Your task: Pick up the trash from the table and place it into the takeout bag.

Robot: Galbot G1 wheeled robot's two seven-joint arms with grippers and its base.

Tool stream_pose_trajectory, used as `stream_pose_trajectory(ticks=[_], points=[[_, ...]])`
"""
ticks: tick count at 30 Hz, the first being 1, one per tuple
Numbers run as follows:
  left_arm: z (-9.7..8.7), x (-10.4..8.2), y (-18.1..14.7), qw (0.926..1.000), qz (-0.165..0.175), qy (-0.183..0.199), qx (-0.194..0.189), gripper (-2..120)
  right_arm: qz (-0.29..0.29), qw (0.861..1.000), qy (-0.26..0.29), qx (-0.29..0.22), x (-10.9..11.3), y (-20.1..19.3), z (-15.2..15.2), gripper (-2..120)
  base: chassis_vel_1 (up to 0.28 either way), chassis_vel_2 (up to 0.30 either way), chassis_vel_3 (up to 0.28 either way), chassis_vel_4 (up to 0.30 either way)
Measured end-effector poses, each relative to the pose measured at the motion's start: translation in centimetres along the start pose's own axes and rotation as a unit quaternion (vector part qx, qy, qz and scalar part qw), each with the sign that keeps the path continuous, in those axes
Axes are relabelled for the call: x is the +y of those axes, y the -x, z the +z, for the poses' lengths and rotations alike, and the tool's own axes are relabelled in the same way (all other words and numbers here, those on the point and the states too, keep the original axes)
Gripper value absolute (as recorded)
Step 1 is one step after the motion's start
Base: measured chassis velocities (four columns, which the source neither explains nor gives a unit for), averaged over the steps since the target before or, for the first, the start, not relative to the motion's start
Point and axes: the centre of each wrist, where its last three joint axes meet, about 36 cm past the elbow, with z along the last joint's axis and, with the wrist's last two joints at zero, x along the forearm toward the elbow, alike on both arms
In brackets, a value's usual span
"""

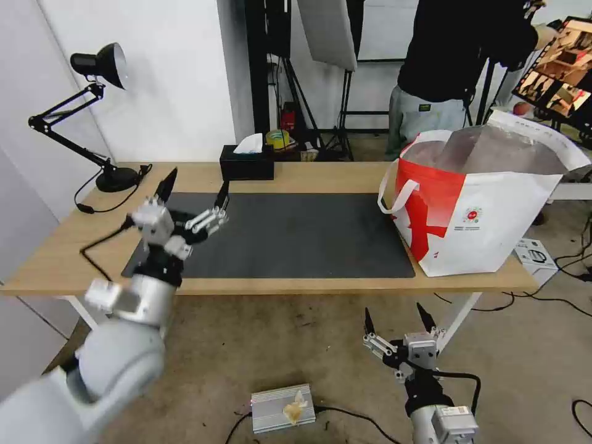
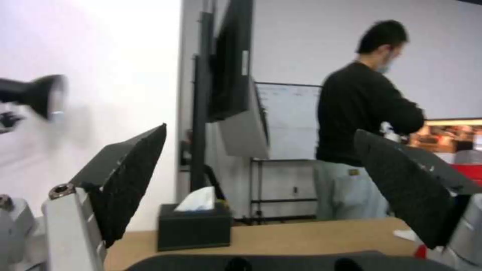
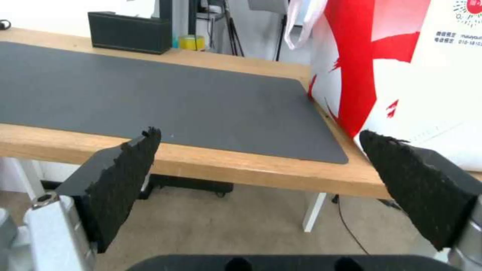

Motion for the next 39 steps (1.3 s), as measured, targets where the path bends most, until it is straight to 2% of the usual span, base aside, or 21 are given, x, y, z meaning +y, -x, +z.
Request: stream_pose_trajectory(ticks=[3, 5, 8, 9, 15, 17, 28, 32, 39], points=[[0.8, -0.5, -1.9, 0.9998, -0.016, 0.008, -0.008, 100, 0.0, 1.0, 0.0, 0.0, 0.0, 0.0, 0.0, 100, 0.0, 0.0, 0.0, 0.0], [1.7, -1.2, -4.1, 0.9988, -0.032, 0.029, -0.023, 100, 0.0, 1.0, 0.0, 0.0, 0.0, 0.0, 0.0, 100, 0.0, 0.0, 0.0, 0.0], [1.9, -1.3, -4.7, 0.9983, -0.036, 0.036, -0.026, 100, 0.0, 1.0, 0.0, 0.0, 0.0, 0.0, 0.0, 100, 0.0, 0.0, 0.0, 0.0], [2.8, -1.6, -6.6, 0.9961, -0.052, 0.062, -0.036, 100, 0.0, 1.0, 0.0, 0.0, 0.0, 0.0, 0.0, 100, 0.0, 0.0, 0.0, 0.0], [4.1, -2.3, -9.9, 0.9931, -0.073, 0.088, -0.024, 100, 0.0, 1.0, 0.0, 0.0, 0.0, 0.0, 0.0, 100, 0.0, 0.0, 0.0, 0.0], [4.6, -2.8, -11.1, 0.9904, -0.091, 0.103, -0.015, 100, 0.0, 1.0, 0.0, 0.0, 0.0, 0.0, 0.0, 100, 0.0, 0.0, 0.0, 0.0], [4.0, -4.7, -12.8, 0.9861, -0.122, 0.112, 0.008, 100, 0.0, 1.0, 0.0, 0.0, 0.0, 0.0, 0.0, 100, 0.0, 0.0, 0.0, 0.0], [4.6, -5.6, -13.6, 0.9835, -0.136, 0.118, 0.02, 100, 0.0, 1.0, 0.0, 0.0, 0.0, 0.0, 0.0, 100, 0.0, 0.0, 0.0, 0.0], [5.1, -6.5, -14.9, 0.9833, -0.119, 0.132, 0.039, 100, 0.0, 1.0, 0.0, 0.0, 0.0, 0.0, 0.0, 100, 0.0, 0.0, 0.0, 0.0]])
